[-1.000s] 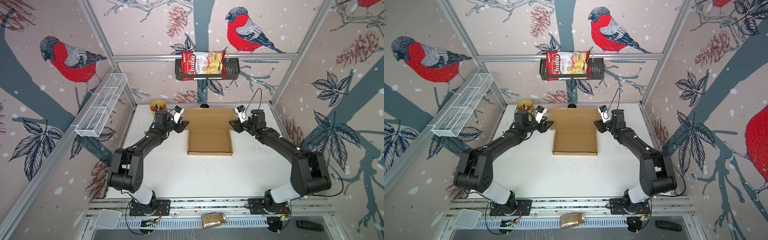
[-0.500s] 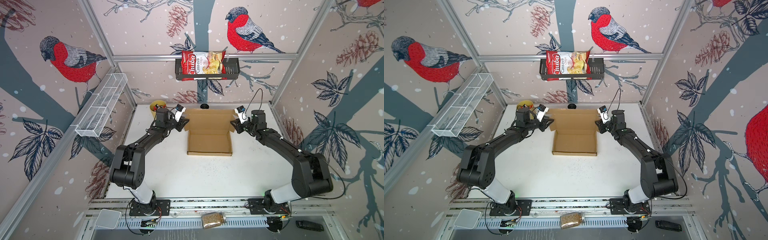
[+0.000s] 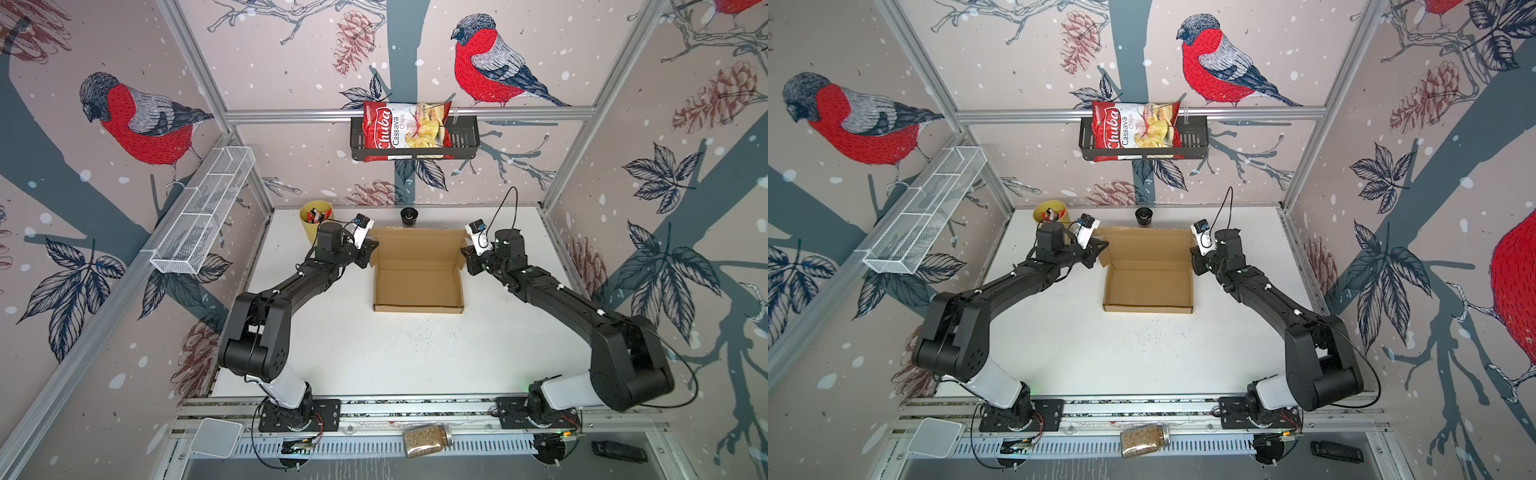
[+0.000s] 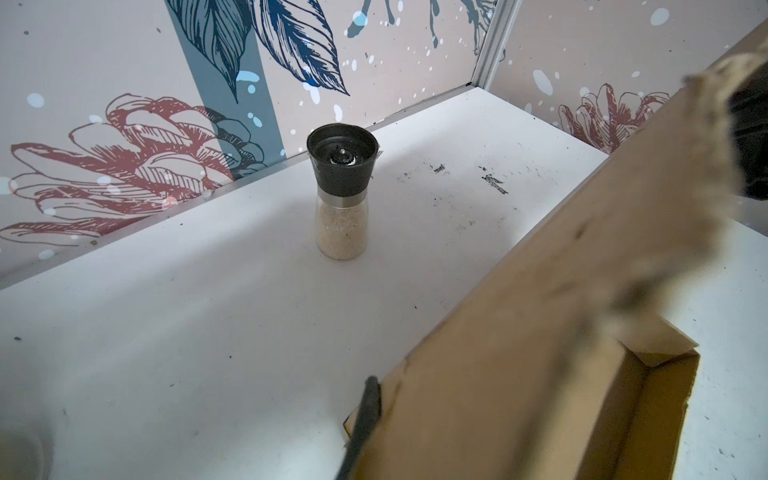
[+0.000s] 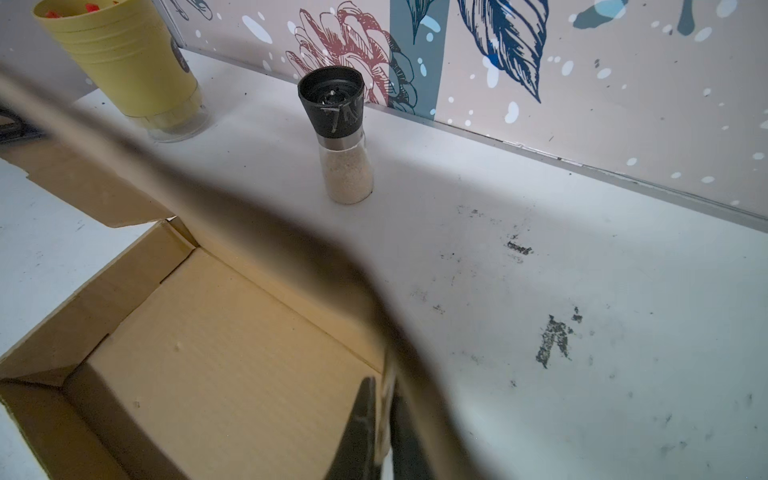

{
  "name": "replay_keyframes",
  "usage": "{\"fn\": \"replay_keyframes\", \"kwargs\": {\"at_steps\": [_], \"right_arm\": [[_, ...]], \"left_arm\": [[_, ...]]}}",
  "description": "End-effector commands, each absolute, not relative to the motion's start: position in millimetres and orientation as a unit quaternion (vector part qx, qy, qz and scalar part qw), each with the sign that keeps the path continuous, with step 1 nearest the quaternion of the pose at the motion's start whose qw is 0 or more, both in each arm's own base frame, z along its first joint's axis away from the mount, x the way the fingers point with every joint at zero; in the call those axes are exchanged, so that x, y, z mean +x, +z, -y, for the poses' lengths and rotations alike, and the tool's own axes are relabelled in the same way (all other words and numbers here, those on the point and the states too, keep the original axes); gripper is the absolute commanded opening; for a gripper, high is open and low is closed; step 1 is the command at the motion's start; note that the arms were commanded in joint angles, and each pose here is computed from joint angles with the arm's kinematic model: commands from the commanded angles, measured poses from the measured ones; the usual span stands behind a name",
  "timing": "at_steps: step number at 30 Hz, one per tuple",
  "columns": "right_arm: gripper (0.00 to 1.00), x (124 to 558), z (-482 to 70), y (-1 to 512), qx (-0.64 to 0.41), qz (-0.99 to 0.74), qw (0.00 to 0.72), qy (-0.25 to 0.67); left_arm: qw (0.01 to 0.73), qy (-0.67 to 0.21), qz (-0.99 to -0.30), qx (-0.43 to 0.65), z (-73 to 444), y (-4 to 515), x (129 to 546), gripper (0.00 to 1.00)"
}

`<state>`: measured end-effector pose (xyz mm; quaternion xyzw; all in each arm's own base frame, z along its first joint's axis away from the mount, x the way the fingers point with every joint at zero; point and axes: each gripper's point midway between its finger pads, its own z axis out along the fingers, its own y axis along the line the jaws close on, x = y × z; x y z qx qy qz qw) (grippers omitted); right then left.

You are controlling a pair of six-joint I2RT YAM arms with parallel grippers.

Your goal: Fold the paper box

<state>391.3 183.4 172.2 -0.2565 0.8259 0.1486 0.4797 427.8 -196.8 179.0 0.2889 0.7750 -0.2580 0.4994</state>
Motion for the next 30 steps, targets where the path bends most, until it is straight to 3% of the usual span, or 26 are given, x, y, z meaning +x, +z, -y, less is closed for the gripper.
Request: {"fn": "replay_keyframes", "kwargs": {"at_steps": [1,30], "right_arm": [[0.07,390.2,-191.6,184.6,-0.248,-0.814,0.502,0.156],[0.03,378.6,-202.2,195.5,-0.181,-0.807,0.529,0.190]], "left_arm": [[0.521,-0.263,-0.765,0.272,199.5,191.4,428.2,0.03],[0.583,-0.224,-0.751,0.215,190.9,211.5,419.4,0.02]]}}
